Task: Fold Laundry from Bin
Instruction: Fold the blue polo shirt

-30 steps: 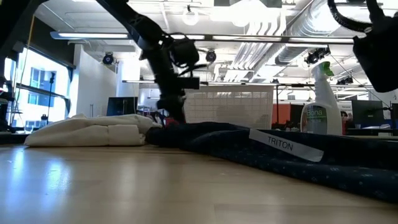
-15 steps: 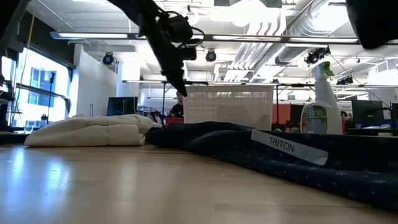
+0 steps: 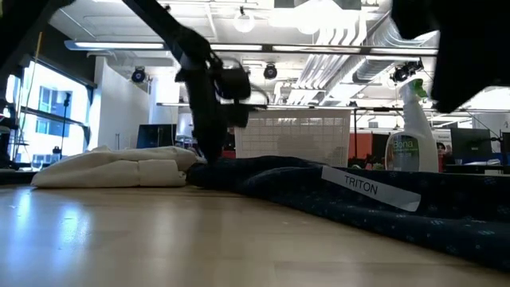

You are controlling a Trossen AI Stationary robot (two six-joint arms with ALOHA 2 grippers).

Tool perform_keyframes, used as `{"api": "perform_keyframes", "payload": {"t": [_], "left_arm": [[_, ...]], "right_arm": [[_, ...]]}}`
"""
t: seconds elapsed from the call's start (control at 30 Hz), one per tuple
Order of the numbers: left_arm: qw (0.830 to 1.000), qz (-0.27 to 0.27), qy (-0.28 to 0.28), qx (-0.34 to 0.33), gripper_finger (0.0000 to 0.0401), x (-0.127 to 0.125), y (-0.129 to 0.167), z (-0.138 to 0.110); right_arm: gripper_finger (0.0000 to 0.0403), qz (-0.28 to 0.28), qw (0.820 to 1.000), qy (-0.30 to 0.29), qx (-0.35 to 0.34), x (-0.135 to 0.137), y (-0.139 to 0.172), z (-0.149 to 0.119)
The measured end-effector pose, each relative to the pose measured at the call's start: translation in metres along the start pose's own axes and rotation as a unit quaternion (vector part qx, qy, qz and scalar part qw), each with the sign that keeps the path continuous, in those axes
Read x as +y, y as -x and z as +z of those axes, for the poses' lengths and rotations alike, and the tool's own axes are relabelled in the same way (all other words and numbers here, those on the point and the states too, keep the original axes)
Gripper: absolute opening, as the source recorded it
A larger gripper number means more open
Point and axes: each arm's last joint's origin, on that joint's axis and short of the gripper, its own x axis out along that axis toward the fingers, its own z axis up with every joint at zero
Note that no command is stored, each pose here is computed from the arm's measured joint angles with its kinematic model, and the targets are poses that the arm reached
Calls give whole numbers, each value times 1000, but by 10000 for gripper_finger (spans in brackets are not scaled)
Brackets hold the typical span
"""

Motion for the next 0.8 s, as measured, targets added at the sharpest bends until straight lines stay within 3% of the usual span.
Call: {"api": "perform_keyframes", "payload": {"t": [0.17,0.37,0.5,0.63,0.8], "left_arm": [[999,-25,-21,35,132,-2,-22,-4],[993,-32,-105,41,16,-15,-21,0],[988,43,-145,17,5,-18,3,16],[977,127,-163,-55,2,-7,40,40],[960,180,-175,-122,1,15,67,59]], "right_arm": [[74,-3,1000,3,3,-2,-4,14],[74,-3,1000,-3,5,-3,-6,20],[74,4,1000,-8,2,-2,-6,22],[74,6,1000,-8,2,0,-10,21],[74,-17,1000,-3,26,-1,-31,18]]}}
